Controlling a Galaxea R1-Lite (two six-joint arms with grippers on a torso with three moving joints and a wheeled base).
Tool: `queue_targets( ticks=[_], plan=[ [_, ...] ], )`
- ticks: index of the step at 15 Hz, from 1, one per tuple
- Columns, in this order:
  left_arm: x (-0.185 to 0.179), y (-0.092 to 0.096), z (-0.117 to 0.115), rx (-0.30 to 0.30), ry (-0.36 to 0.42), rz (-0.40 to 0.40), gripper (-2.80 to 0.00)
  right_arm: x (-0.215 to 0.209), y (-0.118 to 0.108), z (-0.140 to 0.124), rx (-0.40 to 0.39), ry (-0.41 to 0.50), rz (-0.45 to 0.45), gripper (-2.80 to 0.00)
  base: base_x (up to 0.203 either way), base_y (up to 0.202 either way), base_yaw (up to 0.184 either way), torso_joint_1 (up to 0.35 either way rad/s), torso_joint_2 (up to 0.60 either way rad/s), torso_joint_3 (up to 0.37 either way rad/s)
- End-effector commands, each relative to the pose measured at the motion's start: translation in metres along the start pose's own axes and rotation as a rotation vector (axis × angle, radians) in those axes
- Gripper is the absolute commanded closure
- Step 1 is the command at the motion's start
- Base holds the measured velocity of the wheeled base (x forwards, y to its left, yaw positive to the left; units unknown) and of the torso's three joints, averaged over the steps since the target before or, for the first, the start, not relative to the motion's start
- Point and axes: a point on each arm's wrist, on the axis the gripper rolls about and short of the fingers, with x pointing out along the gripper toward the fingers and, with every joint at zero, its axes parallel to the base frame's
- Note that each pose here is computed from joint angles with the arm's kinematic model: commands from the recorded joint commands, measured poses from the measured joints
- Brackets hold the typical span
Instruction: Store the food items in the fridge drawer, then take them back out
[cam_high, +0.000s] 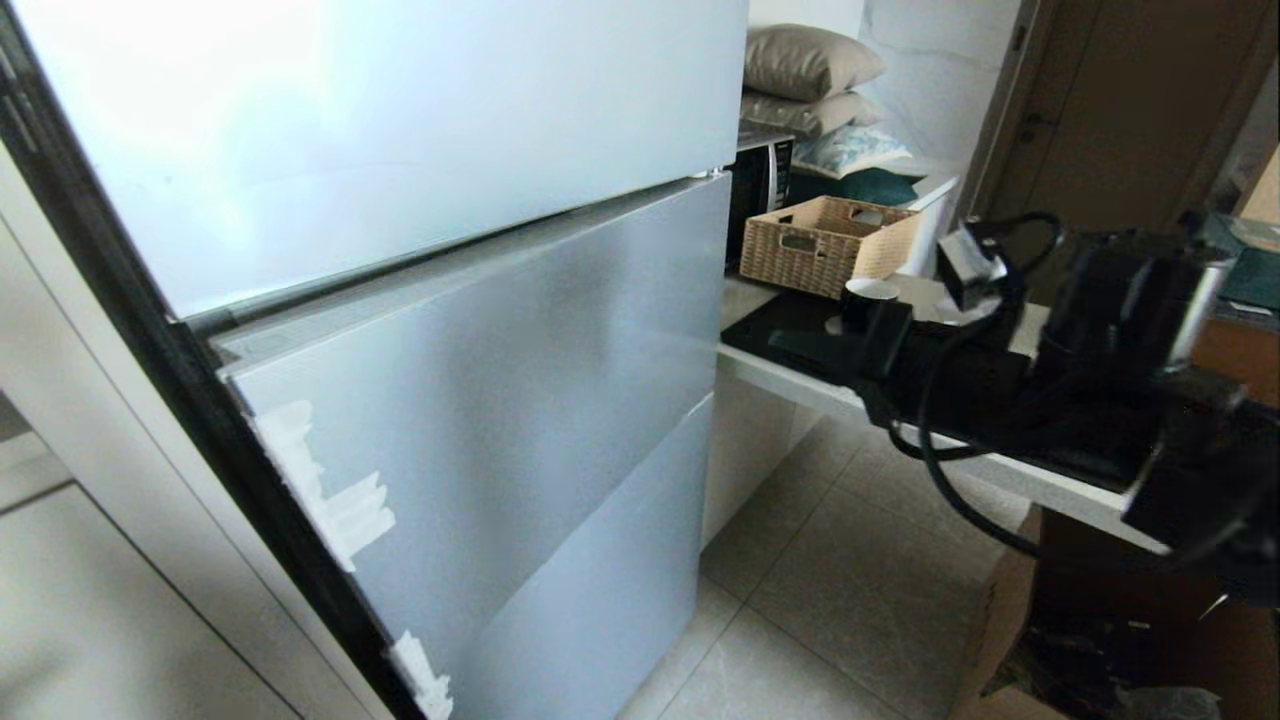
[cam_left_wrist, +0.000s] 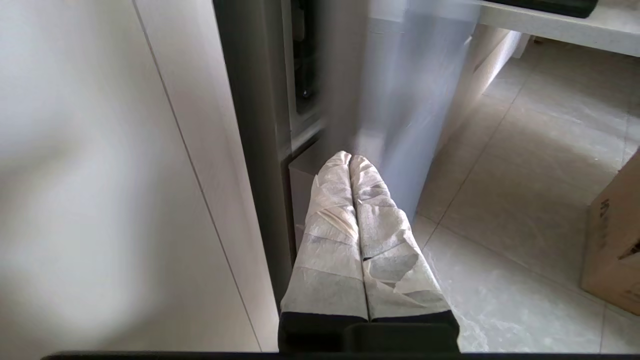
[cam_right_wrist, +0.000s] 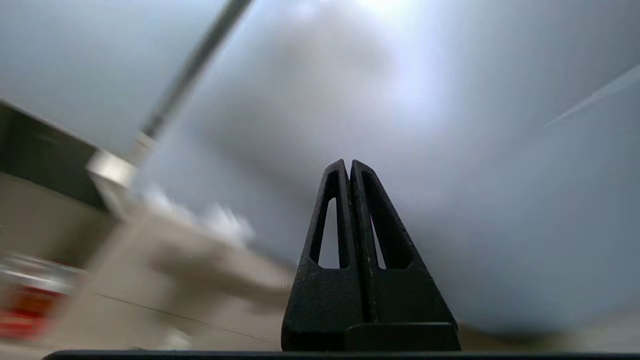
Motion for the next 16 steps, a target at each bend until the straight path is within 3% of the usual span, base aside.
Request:
queue_targets(
  ticks=[1,4,8,11,14,16],
  plan=[
    [0.0,0.0,0.0,0.0,0.0,0.0,0.0,-0.06,0.027,0.001,-0.162,-0.095,0.0,0.0,0.0,0.0,0.0,0.0,0.0,0.0],
    [0.0,0.0,0.0,0.0,0.0,0.0,0.0,-0.141,0.032,-0.018,-0.442,-0.244,-0.181,0.0,0.0,0.0,0.0,0.0,0.0,0.0],
    [0.0,0.0,0.0,0.0,0.0,0.0,0.0,-0.235,0.029,-0.07,-0.649,-0.332,-0.389,0.0,0.0,0.0,0.0,0.0,0.0,0.0],
    [0.0,0.0,0.0,0.0,0.0,0.0,0.0,-0.273,0.007,-0.125,-0.701,-0.305,-0.543,0.0,0.0,0.0,0.0,0.0,0.0,0.0],
    [0.0,0.0,0.0,0.0,-0.001,0.0,0.0,-0.29,-0.015,-0.172,-0.642,-0.14,-0.719,0.0,0.0,0.0,0.0,0.0,0.0,0.0],
    [0.0,0.0,0.0,0.0,0.0,0.0,0.0,-0.298,-0.013,-0.181,-0.692,-0.226,-0.721,0.0,0.0,0.0,0.0,0.0,0.0,0.0]
  ],
)
